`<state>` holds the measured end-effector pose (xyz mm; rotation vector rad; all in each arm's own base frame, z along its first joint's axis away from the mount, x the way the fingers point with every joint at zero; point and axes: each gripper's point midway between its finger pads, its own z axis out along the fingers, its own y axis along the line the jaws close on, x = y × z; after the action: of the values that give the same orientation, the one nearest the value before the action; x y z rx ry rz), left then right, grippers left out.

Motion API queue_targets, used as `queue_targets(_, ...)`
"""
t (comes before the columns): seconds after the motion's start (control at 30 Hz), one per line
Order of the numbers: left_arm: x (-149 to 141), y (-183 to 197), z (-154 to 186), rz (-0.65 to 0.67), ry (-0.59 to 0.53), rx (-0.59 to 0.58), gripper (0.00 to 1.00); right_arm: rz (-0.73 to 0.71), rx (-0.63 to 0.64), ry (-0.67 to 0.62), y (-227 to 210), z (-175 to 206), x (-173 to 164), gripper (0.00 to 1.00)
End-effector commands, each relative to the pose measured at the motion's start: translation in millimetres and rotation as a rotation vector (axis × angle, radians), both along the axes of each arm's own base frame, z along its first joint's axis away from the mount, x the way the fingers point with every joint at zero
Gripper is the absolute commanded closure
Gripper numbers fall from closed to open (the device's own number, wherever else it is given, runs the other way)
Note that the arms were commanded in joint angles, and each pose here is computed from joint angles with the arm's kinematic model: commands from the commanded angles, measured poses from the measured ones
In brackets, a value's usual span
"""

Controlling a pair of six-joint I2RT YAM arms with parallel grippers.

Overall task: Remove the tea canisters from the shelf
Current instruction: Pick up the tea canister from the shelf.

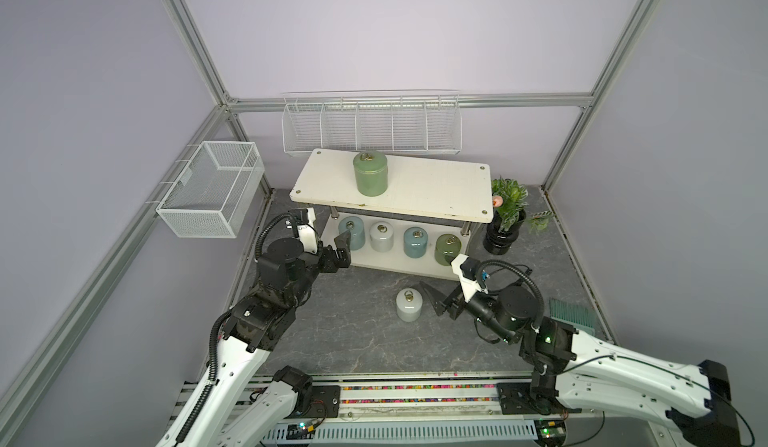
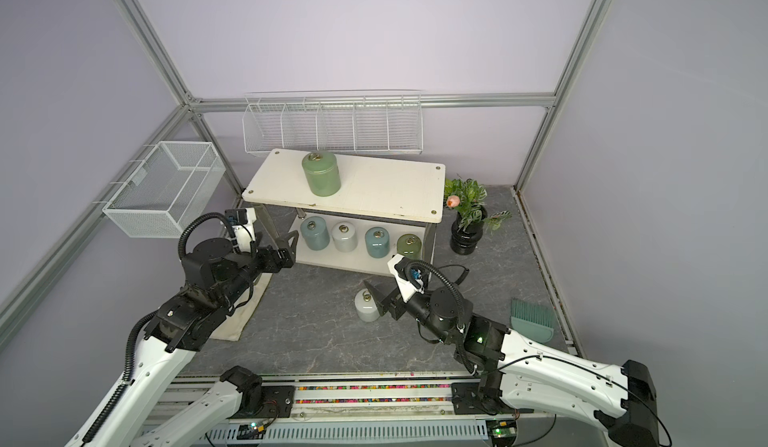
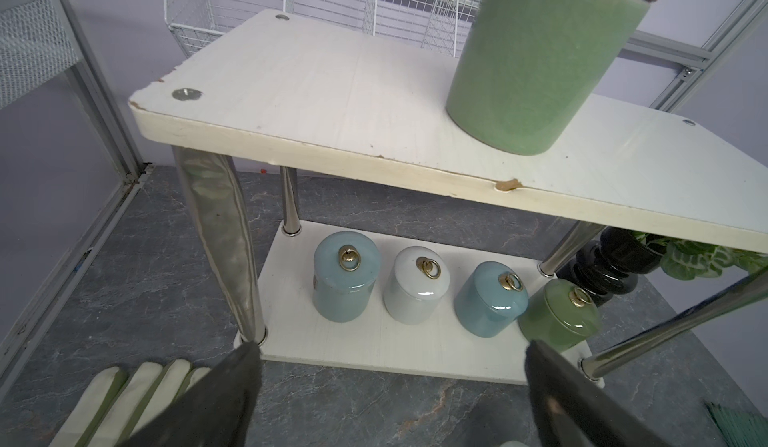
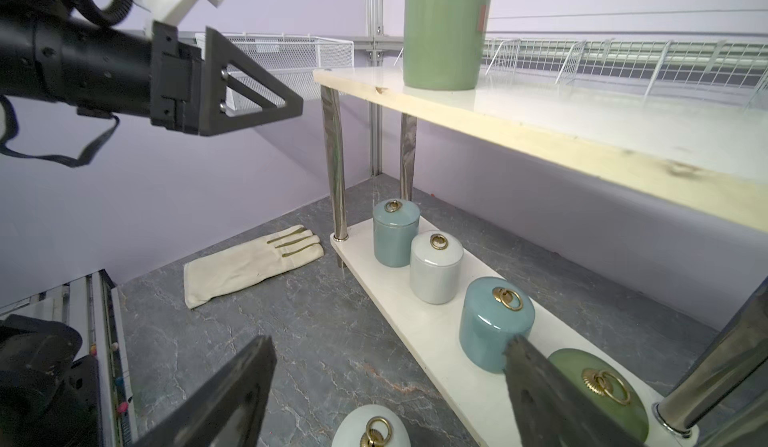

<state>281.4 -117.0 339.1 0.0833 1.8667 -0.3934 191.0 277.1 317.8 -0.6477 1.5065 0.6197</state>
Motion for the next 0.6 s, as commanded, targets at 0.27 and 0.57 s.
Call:
queue_targets(0.27, 26, -45, 54, -0.195, -0.173, 0.061, 0.0, -0.158, -0.035, -0.033, -15, 48, 19, 0.11)
queue_targets(0.57, 23, -60, 83, -0.295, -0.239, 0.139, 0.0, -0.213, -0.052, -0.058, -15, 56, 30, 0.11)
